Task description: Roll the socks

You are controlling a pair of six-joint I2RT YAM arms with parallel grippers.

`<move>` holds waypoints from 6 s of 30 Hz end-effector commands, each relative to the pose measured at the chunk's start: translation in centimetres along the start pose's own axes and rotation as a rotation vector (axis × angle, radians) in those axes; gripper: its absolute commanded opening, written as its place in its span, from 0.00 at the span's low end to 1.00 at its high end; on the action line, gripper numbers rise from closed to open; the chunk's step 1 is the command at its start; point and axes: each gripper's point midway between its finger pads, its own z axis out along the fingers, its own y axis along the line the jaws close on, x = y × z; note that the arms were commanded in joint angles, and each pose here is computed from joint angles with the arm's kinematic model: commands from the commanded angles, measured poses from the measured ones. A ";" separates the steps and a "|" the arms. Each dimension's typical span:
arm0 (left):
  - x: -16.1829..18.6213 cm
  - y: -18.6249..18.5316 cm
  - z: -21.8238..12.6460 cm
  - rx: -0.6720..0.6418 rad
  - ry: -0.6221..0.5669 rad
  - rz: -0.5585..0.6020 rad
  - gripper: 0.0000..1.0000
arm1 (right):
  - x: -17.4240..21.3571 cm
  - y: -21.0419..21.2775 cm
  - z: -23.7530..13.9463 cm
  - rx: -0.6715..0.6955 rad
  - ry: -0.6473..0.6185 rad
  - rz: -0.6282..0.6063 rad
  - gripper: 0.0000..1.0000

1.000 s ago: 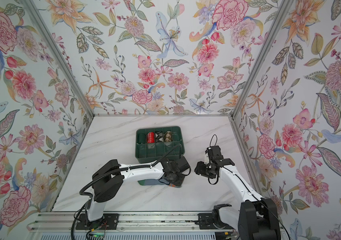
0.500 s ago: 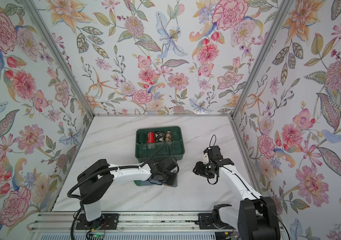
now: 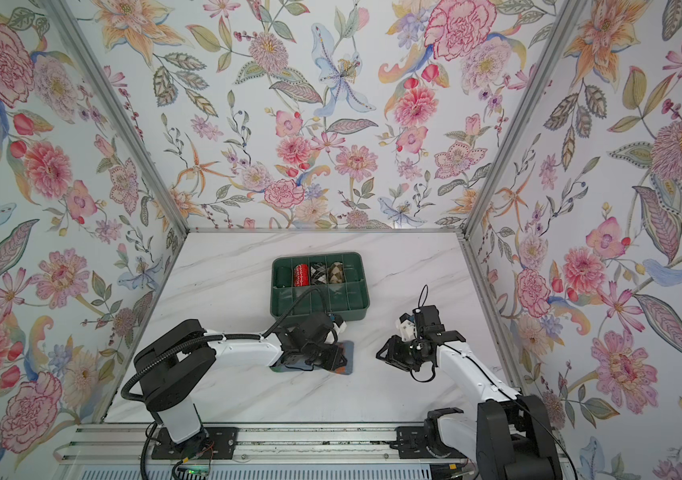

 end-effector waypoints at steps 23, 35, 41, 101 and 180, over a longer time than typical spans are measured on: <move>0.0 1.0 -2.2 0.349 -0.081 -0.158 0.12 | 1.5 3.6 2.8 -0.170 -0.068 0.087 0.37; 1.2 2.5 -1.6 0.353 -0.016 -0.181 0.16 | 2.0 4.7 4.3 -0.183 -0.083 0.095 0.37; -0.7 0.8 -2.2 0.434 -0.055 -0.167 0.17 | 2.0 4.3 4.8 -0.148 -0.098 0.108 0.41; -0.6 1.8 3.3 0.256 0.010 -0.204 0.24 | 0.2 2.3 5.1 -0.208 -0.109 0.131 0.38; -1.4 5.4 -8.1 -0.055 -0.042 -0.083 0.28 | -1.9 2.1 4.0 0.601 -0.158 -0.361 0.00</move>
